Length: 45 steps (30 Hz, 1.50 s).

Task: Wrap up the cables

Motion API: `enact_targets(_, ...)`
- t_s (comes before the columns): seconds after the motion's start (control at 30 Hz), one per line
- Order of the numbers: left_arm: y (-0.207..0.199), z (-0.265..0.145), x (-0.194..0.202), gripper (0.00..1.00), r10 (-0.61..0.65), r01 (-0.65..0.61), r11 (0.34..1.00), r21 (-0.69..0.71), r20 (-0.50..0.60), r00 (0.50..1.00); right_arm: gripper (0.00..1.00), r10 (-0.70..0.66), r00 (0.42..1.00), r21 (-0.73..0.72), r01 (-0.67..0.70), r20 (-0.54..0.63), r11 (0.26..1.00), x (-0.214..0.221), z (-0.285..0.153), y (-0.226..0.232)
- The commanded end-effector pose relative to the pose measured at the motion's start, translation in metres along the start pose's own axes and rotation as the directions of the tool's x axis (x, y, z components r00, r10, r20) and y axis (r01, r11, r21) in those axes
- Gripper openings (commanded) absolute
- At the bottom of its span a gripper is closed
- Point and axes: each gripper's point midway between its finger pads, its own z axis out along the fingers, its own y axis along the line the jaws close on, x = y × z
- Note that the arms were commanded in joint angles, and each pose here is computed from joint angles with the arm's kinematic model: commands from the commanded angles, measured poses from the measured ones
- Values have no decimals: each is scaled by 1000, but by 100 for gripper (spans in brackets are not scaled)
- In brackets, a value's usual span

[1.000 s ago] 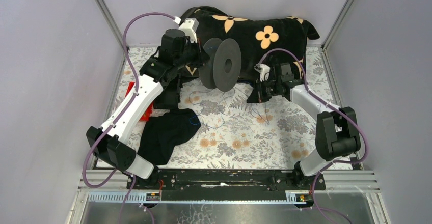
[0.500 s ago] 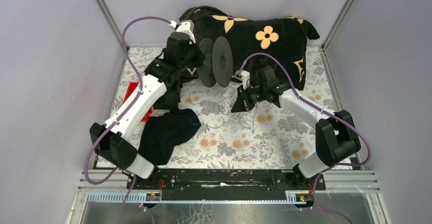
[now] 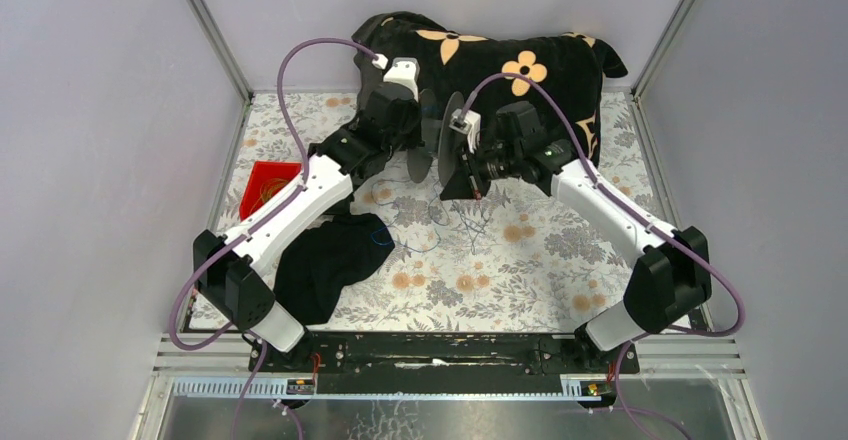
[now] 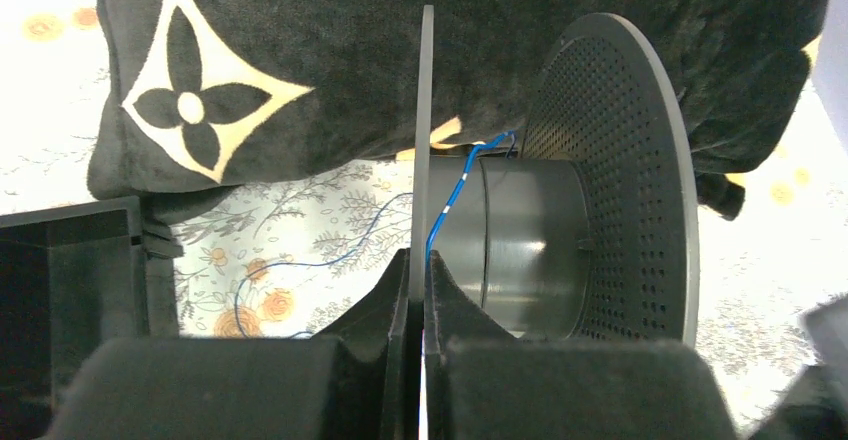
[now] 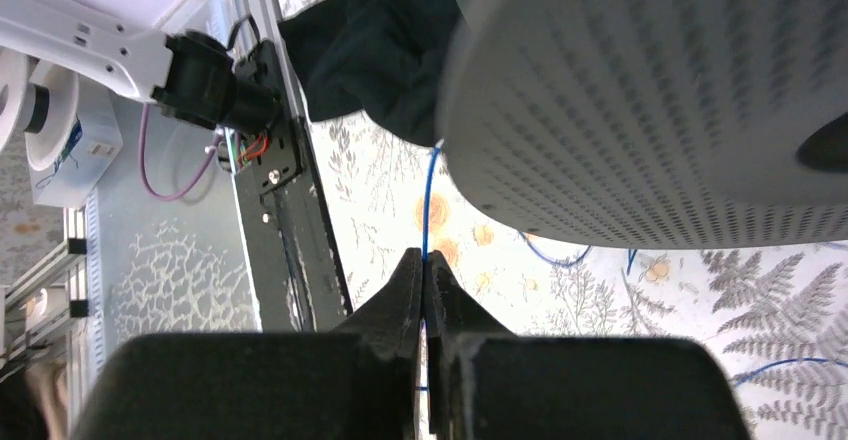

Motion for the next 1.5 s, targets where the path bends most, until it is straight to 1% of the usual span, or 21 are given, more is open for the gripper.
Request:
enact_targets(0.0,-6,-2,-37,0,41,-37,999,-30,171,984,0,-115,990,40,112,77,993,-42,-27,25)
enact_targets(0.23,-14,-4,-27,0,138,-133,990,-39,178,974,0,-180,978,190,157,109,969,-70,-49,20)
enact_targets(0.43,-22,-10,-19,0,225,-224,974,-25,186,956,0,-204,972,343,154,113,926,-90,-68,4)
enact_targets(0.57,-24,-15,-14,0,282,-284,959,-18,187,941,0,-205,972,402,145,113,904,-97,-77,-7)
enact_targets(0.77,-26,-23,-7,0,320,-330,944,19,188,928,0,-190,978,462,131,84,877,-97,-84,-25)
enact_targets(1.03,-25,-34,-8,0,357,-372,927,40,204,912,2,-191,976,503,115,101,857,-110,-98,-39)
enact_targets(1.27,-27,-42,-10,0,354,-376,924,67,222,909,4,-178,978,532,97,104,841,-110,-108,-55)
enact_targets(1.47,-27,-50,-18,0,338,-365,928,73,241,910,8,-141,985,544,67,96,837,-101,-112,-74)
